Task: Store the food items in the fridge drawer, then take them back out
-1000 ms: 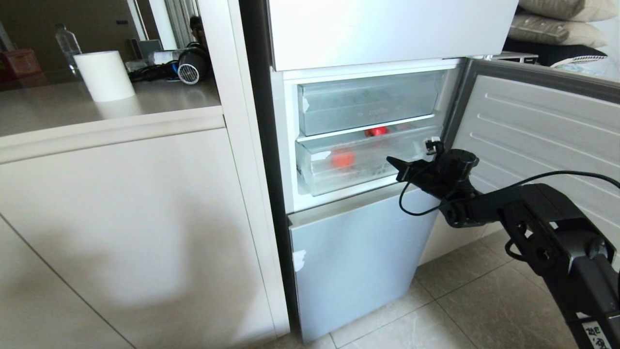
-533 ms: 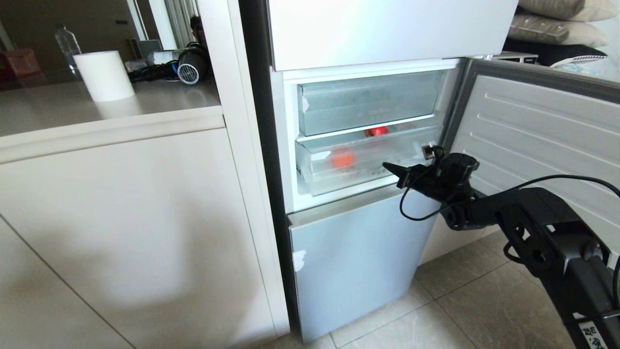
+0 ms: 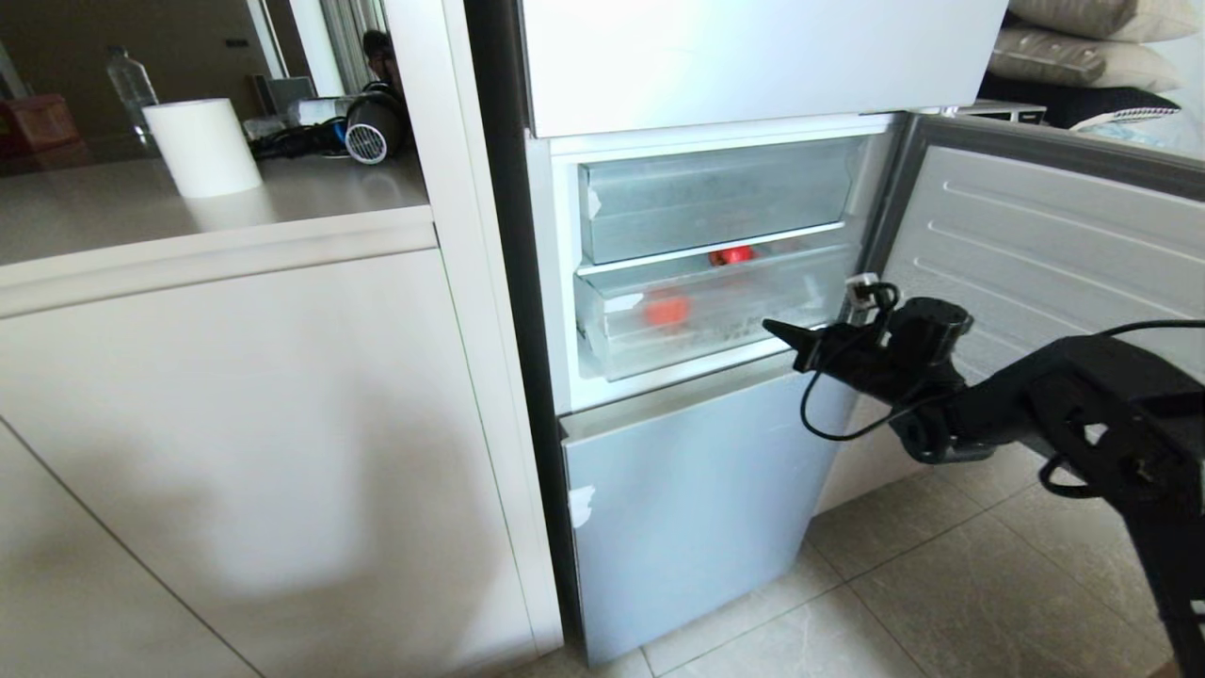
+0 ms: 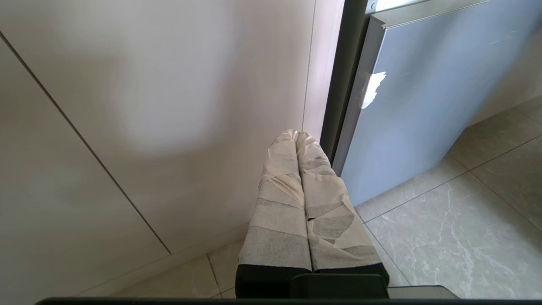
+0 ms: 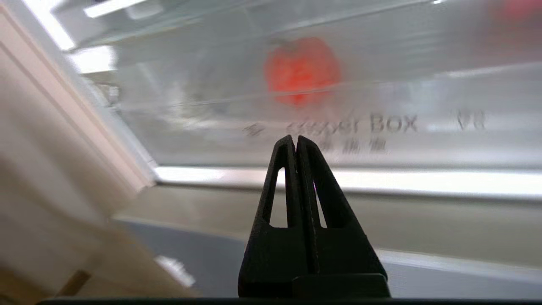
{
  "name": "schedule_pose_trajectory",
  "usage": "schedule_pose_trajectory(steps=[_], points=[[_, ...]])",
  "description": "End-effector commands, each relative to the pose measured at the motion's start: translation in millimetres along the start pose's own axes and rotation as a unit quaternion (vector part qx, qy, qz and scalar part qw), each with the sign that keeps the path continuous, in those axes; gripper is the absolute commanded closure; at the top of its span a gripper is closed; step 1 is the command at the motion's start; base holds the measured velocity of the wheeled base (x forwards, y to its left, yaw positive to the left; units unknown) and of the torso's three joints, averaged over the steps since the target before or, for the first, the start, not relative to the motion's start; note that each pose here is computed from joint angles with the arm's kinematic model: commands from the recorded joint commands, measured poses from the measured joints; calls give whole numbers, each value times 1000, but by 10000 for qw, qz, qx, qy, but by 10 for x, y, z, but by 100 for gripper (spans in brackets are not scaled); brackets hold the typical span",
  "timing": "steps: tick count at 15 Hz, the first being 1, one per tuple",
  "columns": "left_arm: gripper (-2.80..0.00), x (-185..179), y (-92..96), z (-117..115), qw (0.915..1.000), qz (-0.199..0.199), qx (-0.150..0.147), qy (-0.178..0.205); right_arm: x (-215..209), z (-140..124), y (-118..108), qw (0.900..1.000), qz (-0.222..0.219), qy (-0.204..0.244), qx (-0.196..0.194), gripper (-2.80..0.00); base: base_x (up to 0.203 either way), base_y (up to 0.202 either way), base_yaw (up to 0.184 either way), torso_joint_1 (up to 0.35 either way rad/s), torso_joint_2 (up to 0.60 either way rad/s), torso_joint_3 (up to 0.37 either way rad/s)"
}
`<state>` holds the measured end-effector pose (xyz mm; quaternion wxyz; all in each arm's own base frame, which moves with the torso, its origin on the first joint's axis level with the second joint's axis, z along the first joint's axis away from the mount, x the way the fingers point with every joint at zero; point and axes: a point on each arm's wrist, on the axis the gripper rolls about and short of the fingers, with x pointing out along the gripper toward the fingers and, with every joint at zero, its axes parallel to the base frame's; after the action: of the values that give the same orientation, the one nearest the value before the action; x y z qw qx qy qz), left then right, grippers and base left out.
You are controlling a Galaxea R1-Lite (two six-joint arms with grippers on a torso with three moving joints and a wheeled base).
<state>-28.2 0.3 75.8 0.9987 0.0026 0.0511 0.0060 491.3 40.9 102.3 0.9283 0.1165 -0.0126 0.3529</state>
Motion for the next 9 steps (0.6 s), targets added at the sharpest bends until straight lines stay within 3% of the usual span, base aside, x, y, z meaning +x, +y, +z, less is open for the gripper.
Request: schedule_pose_trajectory(steps=[1,6,9], points=[[0,0,0,1,10000,2,0,6,-445,690,538,9998,31,-157,-108,0,0,0,0,0,0,0],[0,0,0,-1,10000,7,-1,4,-1744,1699,1726,9985,-425,-304,-168,0,0,0,0,0,0,0],[0,1,0,-1,10000,0,0,7,-2572,1870,2421,9926,-1202,-194,-42,0,0,0,0,0,0,0]])
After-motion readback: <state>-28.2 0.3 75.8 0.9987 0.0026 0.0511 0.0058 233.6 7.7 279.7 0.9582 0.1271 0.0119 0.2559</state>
